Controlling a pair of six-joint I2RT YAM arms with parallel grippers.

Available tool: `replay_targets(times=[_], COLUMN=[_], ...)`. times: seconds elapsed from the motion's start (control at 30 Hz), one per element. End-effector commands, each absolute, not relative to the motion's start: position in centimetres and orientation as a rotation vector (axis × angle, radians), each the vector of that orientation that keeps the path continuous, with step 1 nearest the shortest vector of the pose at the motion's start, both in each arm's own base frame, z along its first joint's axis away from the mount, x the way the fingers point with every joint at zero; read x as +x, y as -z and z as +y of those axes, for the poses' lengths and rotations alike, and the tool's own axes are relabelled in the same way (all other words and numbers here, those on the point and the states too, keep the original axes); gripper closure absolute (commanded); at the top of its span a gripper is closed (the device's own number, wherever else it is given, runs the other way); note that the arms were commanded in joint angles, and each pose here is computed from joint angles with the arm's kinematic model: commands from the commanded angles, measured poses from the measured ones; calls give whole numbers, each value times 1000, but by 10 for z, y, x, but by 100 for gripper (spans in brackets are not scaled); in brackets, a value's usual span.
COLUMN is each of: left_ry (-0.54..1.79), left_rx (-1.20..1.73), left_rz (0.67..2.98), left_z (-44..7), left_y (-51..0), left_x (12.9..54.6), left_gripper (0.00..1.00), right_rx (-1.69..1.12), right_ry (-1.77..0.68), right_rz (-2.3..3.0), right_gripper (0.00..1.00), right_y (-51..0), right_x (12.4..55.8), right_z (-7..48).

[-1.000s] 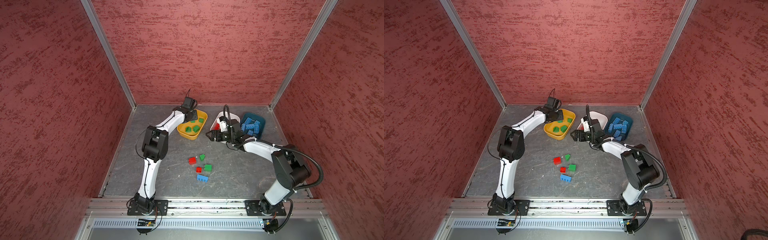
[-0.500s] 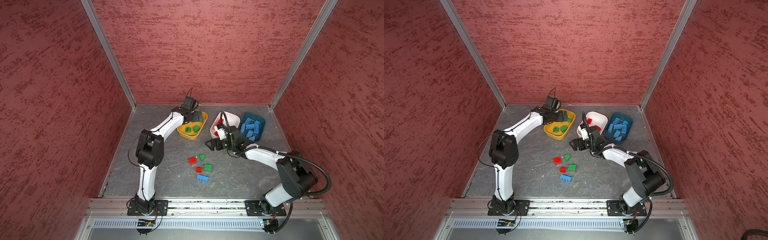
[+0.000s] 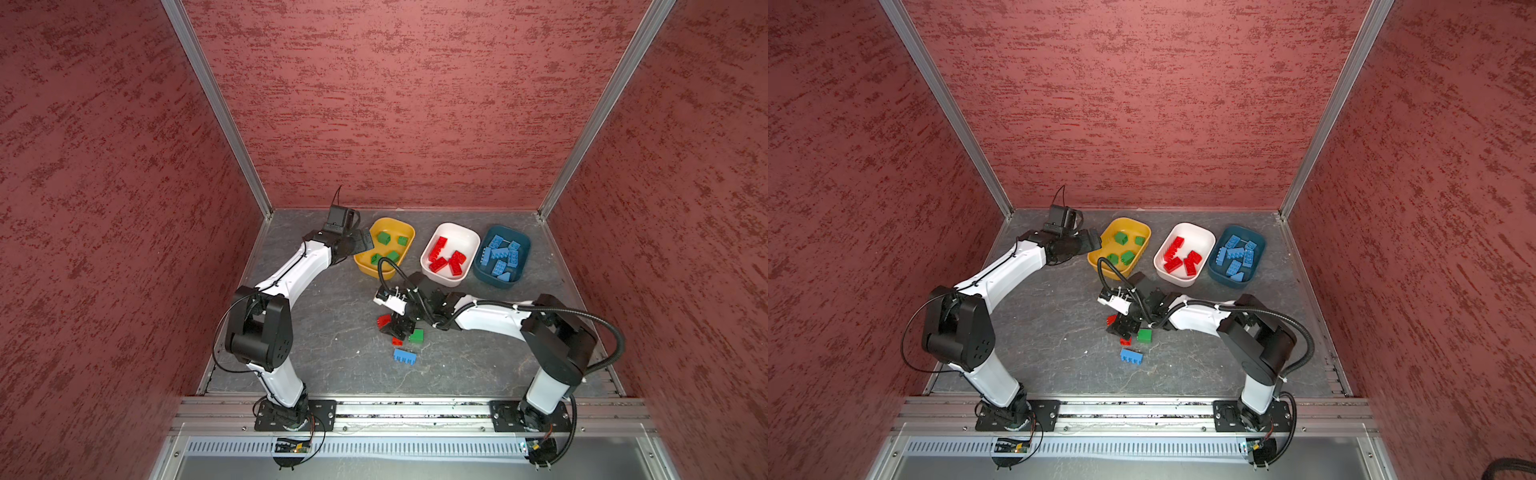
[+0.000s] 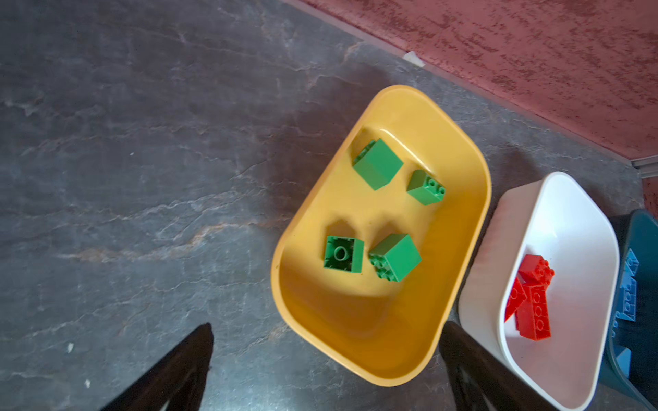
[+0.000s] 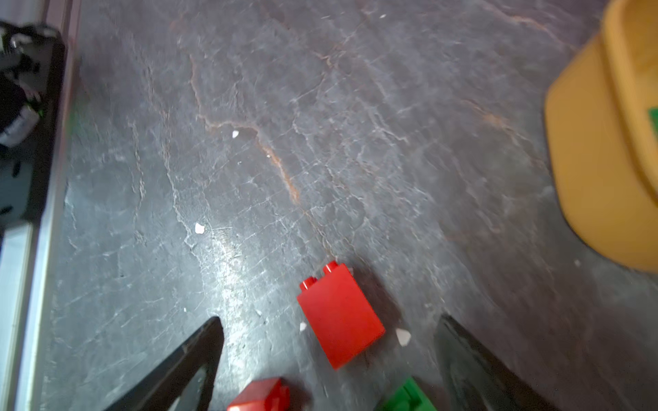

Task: Sort the legos into containers by color
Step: 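Grasp a red 2x2 brick with the right gripper while the left opens, then carry the red brick over the white bin with the right gripper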

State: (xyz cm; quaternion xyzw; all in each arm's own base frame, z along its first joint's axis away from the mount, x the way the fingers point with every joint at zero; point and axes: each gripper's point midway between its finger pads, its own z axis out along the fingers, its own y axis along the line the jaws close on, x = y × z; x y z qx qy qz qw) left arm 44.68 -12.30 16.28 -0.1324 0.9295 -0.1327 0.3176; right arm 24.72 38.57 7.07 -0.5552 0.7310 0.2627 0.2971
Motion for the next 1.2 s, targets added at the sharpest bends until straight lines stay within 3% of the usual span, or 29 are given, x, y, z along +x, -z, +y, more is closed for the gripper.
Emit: replay_targets(times=[0.0, 0.1, 0.53, 0.83, 1.03, 1.17], left_ry=[400, 399, 459, 465, 477, 492], left_rx=[-400, -416, -445, -443, -437, -430], left_rz=[2381, 2387, 2398, 2405, 2409, 2405], left_z=[-118, -115, -119, -120, -122, -124], left_y=[-180, -177, -168, -166, -167, -167], left_x=[448, 446, 452, 453, 453, 452], left_gripper=[1, 0, 1, 1, 1, 1], right_rx=[-1635, -1652, -1730, -1679, -1536, -1290], right_ry=[-616, -554, -504, -541, -578, -583], right_rz=[1869, 1871, 1839, 1797, 1762, 1728], right_gripper=[15, 18, 55, 67, 72, 74], right_y=[-59, -49, -31, -49, -96, -148], right_x=[249, 257, 258, 259, 278, 310], right_z=[394, 398, 400, 405, 390, 361])
